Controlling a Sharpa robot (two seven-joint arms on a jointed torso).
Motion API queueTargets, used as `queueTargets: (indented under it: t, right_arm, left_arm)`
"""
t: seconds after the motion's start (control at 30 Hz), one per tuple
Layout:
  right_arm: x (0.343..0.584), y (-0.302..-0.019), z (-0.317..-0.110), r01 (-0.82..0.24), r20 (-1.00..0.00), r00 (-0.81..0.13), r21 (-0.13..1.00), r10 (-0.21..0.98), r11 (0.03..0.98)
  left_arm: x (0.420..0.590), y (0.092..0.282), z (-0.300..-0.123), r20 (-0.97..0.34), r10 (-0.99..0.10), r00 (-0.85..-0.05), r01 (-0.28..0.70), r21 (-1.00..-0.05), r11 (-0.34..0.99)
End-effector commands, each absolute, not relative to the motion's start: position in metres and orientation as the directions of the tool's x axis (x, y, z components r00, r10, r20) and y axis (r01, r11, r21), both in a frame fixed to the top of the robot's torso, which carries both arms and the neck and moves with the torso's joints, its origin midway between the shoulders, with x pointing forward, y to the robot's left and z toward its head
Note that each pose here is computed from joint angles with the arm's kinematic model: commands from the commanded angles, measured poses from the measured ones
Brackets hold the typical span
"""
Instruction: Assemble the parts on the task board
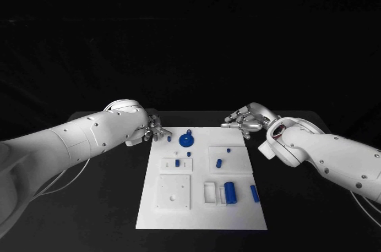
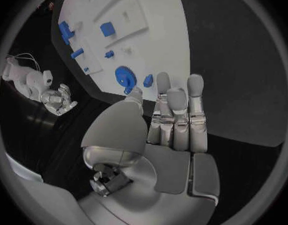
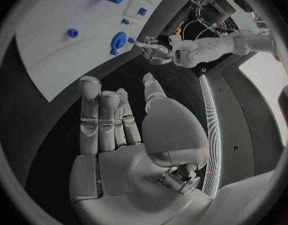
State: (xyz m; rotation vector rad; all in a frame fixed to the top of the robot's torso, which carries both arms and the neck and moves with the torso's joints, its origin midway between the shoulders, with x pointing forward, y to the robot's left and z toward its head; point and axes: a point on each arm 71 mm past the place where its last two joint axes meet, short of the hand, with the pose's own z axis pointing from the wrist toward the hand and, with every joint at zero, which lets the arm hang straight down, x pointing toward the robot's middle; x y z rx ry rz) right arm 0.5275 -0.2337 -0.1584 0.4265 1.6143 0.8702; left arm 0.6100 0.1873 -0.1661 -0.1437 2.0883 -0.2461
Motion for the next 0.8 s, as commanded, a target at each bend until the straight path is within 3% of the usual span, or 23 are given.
queueTargets:
  t: [0.03, 0.8]
  right_arm:
    - [0.5272, -0.232, -0.1581, -0.192, -0.678, -0.241, 0.734, 0.694, 0.651]
    - [0.5279, -0.2287, -0.1586, -0.193, -0.676, -0.245, 0.736, 0.695, 0.649]
  left_arm:
    - [0.6099, 0.1817, -0.166, -0.823, -0.205, -0.53, 0.015, -0.25, 0.968]
    - [0.6124, 0.1775, -0.1674, -0.81, -0.197, -0.552, 0.012, -0.244, 0.97]
